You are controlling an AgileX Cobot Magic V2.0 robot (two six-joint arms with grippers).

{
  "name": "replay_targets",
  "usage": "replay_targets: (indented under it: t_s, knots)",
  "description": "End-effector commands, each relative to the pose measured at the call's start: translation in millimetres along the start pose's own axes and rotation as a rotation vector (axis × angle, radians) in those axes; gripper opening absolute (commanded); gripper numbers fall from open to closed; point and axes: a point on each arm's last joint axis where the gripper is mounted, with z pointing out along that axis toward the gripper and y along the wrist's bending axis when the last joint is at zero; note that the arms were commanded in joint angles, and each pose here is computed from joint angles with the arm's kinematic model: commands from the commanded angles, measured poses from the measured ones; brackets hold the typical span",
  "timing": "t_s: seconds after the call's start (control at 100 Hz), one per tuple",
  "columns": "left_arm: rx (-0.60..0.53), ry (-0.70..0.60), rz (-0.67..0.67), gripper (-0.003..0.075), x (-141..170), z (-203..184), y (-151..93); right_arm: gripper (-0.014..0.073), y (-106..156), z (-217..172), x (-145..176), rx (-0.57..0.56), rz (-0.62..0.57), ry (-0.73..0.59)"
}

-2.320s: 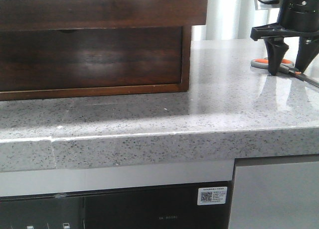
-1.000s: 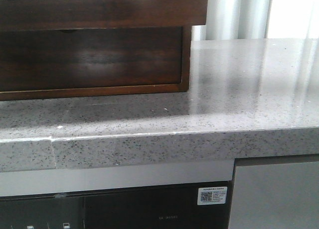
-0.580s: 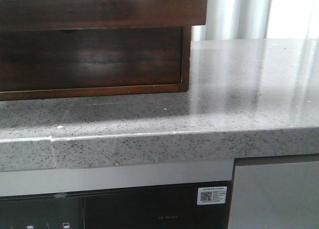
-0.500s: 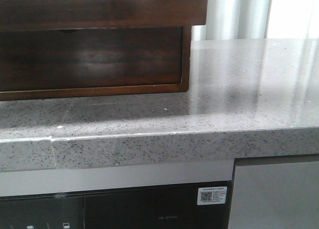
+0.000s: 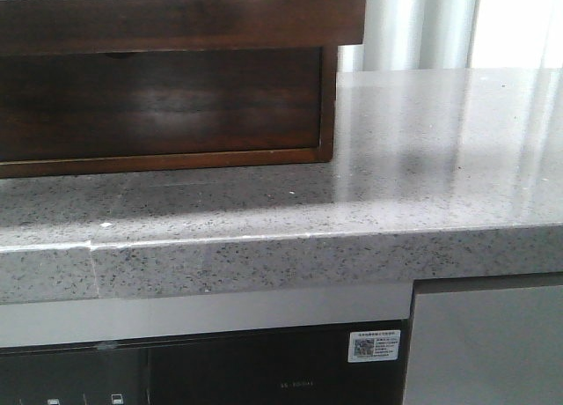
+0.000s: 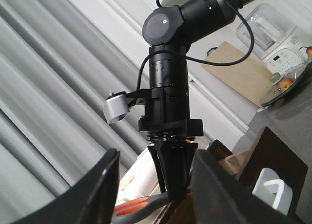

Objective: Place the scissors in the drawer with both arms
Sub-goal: 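Lift the scissors with the right gripper and carry them over the drawer, then lower the scissors into the drawer and open the right gripper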

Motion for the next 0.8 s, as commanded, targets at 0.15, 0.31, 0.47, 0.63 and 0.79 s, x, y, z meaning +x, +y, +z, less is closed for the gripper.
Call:
replay_targets:
  t_s: [0.15,0.31,0.47,0.63,0.79]
  knots:
    - [-0.019,-0.054,-0.045,0.0312,-10.5,2.1,7.7,-0.0073,22.3,-14.5,-15.9,0.006,-0.082,0.009]
    - [-0.019,-0.054,-0.045,0.0312,-10.5,2.1,7.7,-0.0073,30.0,-10.7,-20.0,0.004,-0.109,0.022]
    - [-0.019,-0.054,-0.045,0.0312,-10.5,2.1,7.7,-0.0073,29.8,-10.6,-19.8,0.007,-0.111,0.025]
    - [-0.019,-0.054,-0.045,0.0312,-10.5,2.1,7.7,0.0037,29.6,-10.6,-19.7,0.008,-0.111,0.026]
    - [-0.019,-0.054,-0.045,0.0312,-10.5,2.1,7.7,0.0305,29.6,-10.6,-19.7,0.008,-0.102,0.026]
